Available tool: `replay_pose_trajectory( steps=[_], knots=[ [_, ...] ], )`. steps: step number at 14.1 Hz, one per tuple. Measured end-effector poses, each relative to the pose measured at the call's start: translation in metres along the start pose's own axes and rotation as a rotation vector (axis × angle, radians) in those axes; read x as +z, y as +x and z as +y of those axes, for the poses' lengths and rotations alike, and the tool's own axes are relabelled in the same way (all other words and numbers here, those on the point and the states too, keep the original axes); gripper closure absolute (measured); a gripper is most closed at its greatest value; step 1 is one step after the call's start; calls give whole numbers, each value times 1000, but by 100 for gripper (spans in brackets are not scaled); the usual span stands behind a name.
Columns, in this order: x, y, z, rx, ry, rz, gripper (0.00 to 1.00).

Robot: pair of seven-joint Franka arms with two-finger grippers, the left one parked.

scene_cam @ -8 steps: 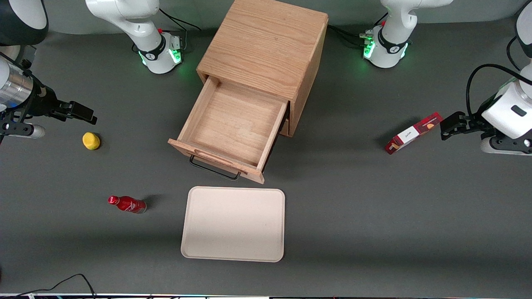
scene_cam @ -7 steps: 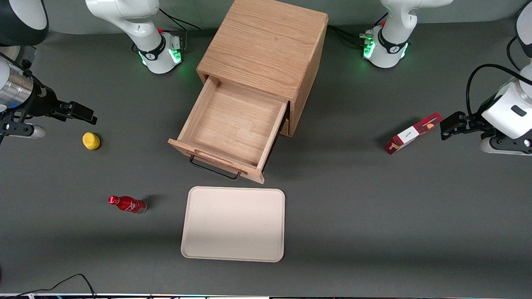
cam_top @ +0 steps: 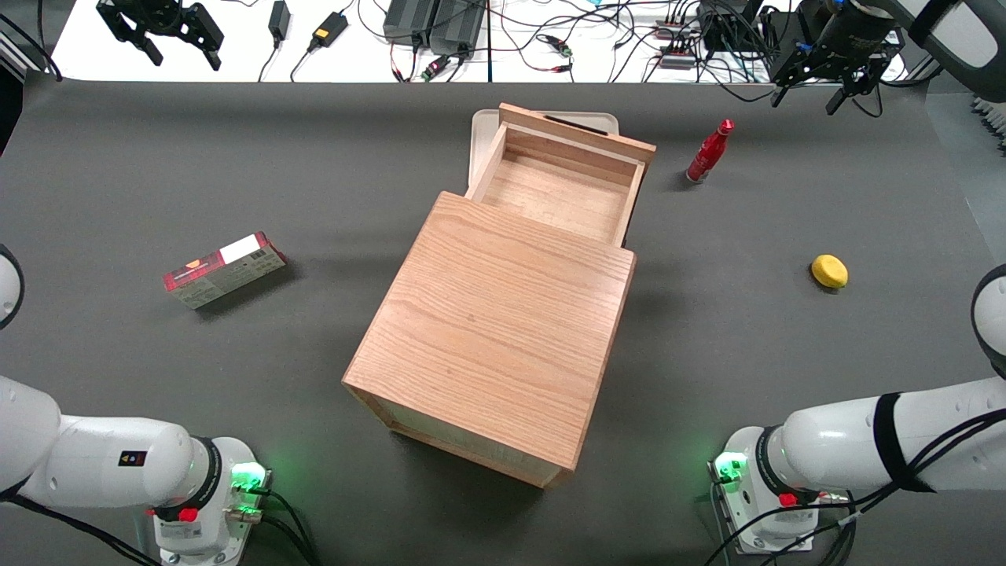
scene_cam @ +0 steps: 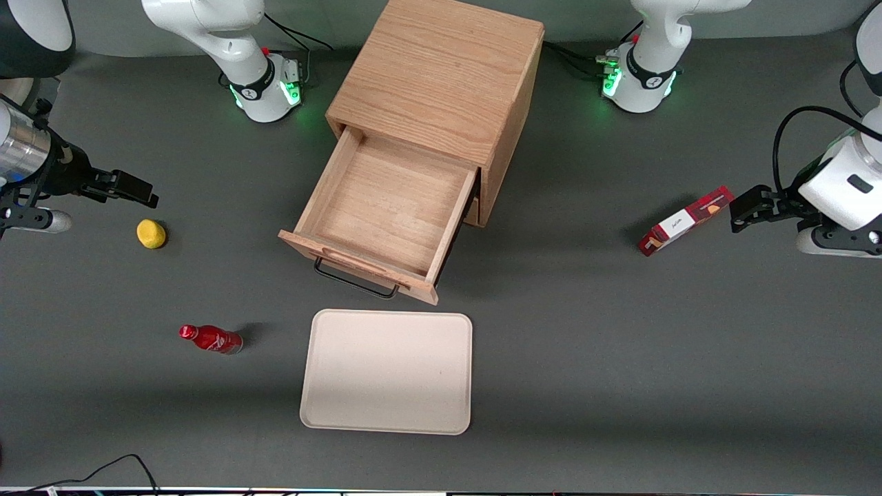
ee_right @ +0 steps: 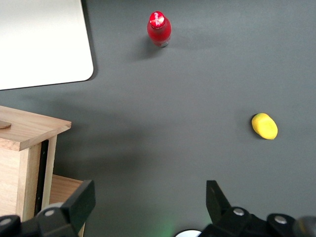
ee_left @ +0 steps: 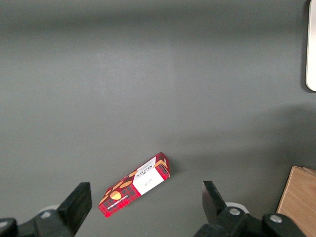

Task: Close top drawer

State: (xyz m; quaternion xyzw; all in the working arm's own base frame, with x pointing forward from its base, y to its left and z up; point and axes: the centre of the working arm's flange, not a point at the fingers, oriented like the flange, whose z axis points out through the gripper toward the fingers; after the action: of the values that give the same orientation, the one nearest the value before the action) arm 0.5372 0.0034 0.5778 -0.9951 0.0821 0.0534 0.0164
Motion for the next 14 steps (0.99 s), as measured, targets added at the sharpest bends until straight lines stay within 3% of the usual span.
replay_pose_trajectory(
  steps=[5,9,11,14],
  knots=[
    [-19,1,-1,-3,6,37,0],
    [-7,9,-7,-20,2,12,0],
    [-6,15,-18,-83,1,13,0],
    [-20,27,-44,-253,4,48,0]
  ],
)
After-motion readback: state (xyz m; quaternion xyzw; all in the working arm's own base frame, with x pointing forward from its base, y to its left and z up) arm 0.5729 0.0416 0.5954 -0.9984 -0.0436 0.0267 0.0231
